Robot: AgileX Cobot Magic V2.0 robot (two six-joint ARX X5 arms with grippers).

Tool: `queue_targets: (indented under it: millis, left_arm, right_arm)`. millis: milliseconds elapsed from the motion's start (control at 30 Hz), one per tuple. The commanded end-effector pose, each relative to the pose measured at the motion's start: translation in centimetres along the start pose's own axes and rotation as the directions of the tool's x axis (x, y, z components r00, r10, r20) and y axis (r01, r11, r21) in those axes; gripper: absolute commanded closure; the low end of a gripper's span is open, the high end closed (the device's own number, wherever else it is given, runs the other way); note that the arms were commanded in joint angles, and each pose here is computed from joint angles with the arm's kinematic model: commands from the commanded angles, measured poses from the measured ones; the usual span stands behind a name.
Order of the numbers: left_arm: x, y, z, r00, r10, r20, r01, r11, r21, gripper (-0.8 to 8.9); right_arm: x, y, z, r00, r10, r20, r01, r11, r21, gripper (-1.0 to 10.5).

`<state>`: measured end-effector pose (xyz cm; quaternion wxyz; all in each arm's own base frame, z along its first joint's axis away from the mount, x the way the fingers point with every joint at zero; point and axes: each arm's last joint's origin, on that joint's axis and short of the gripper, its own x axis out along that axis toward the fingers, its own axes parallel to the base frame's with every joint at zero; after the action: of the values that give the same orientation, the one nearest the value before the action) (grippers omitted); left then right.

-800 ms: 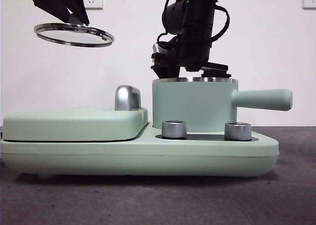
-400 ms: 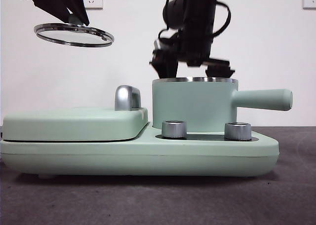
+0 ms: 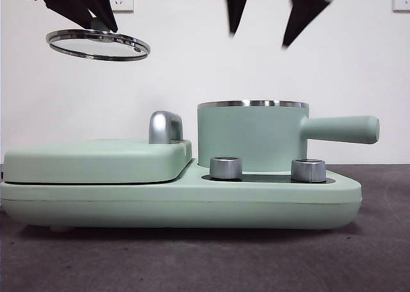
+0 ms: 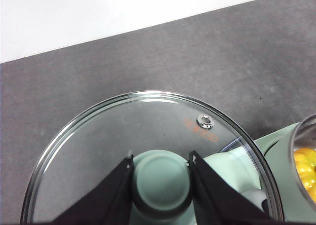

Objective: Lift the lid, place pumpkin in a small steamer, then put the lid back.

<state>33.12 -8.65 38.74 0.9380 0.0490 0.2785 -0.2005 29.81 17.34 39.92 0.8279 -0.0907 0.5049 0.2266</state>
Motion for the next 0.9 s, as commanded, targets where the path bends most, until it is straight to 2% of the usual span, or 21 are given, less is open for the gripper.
queue_targets:
  millis: [33,167,300,400,633,767,900]
  left_arm:
    - [-0.2,-0.7,0.7,0.999,-0.022,0.036,0.022,1.0,0.008,7.96]
    - [0.0,-2.1,0.8,0.998,-0.057,0.034,0.055,0.998,0.031,7.96]
    - [0.1,-4.1,0.8,0.994,-0.105,0.03,0.103,0.993,0.061,7.96]
    - [0.1,-5.5,0.8,0.99,-0.141,0.027,0.139,0.987,0.084,7.96]
    - [0.2,-9.3,0.5,0.97,-0.243,0.008,0.239,0.96,0.143,7.96]
    - [0.3,-11.5,0.0,0.937,-0.349,-0.016,0.345,0.919,0.19,7.96]
    - [0.7,-13.0,-0.6,0.923,-0.384,-0.019,0.378,0.896,0.232,7.96]
  right_arm:
    - [-2.1,0.3,-3.2,0.997,0.0,-0.072,0.0,1.0,-0.001,4.1]
    - [-4.4,0.3,-7.9,0.999,0.007,-0.048,-0.007,1.0,-0.012,4.1]
    - [-5.5,0.3,-12.7,0.992,0.037,0.12,-0.034,0.999,-0.031,4.1]
    - [-5.6,0.3,-16.1,0.975,0.058,0.216,-0.059,0.998,-0.003,4.1]
    - [-4.5,-0.5,-23.6,0.92,0.081,0.384,-0.104,0.994,0.039,4.1]
    - [-4.3,-1.0,-26.1,0.878,0.055,0.476,-0.096,0.993,0.063,4.1]
    - [-4.7,-1.3,-27.8,0.846,0.029,0.532,-0.091,0.992,0.091,4.1]
